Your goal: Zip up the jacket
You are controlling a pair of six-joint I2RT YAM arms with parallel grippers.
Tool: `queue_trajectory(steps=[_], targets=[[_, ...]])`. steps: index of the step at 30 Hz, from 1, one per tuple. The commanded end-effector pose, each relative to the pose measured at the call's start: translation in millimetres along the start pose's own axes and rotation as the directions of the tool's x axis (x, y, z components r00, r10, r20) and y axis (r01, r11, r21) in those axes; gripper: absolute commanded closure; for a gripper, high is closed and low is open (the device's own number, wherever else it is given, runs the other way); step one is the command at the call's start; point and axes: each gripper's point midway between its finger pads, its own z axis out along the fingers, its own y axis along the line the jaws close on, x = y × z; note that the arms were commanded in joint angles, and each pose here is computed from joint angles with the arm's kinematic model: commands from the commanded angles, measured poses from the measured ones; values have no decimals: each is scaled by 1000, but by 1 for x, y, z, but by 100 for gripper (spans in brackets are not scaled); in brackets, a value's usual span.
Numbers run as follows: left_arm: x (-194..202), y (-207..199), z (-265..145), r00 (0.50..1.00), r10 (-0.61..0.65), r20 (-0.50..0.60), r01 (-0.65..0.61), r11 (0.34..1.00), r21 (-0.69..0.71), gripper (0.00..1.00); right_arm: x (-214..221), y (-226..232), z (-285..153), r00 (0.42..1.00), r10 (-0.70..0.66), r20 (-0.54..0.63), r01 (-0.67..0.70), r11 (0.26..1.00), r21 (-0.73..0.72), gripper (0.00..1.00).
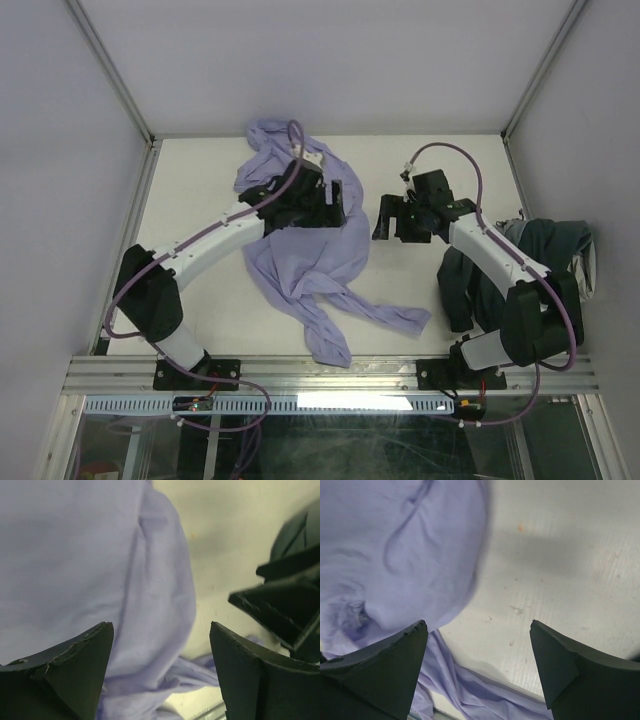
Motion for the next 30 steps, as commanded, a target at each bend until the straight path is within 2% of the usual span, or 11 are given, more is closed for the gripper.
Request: queue_trajectory(steps=[1, 4, 7, 10, 12, 13, 16, 17, 24, 27, 30], targets=[[37, -33, 17, 997, 45, -64, -46, 999, -20, 21, -18, -10, 4, 992, 44, 117, -47, 999, 26, 13], [51, -43, 41, 990, 100, -103, -103, 994, -26, 21, -12, -15, 11, 992, 59, 109, -64, 997, 35, 13], [59, -34, 66, 982, 139, -128, -149, 986, -71, 22, -6, -19, 16, 992, 68, 102, -72, 997, 41, 13], [69, -27, 85, 972, 169, -160, -186, 978, -95, 30, -3, -22, 18, 994, 60, 94, -64, 997, 44, 13], [66, -26, 89, 970, 183, -159, -200, 975, -102, 47, -2, -21, 19, 994, 54, 92, -57, 998, 38, 12], [64, -25, 87, 970, 182, -159, -199, 974, -104, 62, -1, -19, 18, 995, 50, 89, -53, 998, 31, 13], [46, -25, 68, 979, 165, -118, -176, 980, -97, 93, -7, -15, 15, 994, 35, 106, -36, 999, 13, 13], [35, -26, 55, 984, 155, -93, -162, 983, -82, 100, -11, -12, 14, 993, 30, 116, -30, 1000, 3, 13], [-17, 20, -33, 998, 35, 53, -31, 997, -77, 100, -32, 6, 14, 991, -2, 136, 10, 998, -55, 16], [-23, 51, -70, 995, 4, 102, 9, 992, -126, 100, -35, 15, 21, 992, -14, 122, 24, 996, -83, 16], [-18, 89, -96, 990, -17, 141, 51, 969, -242, 100, -37, 26, 30, 995, -23, 101, 35, 993, -114, 18]])
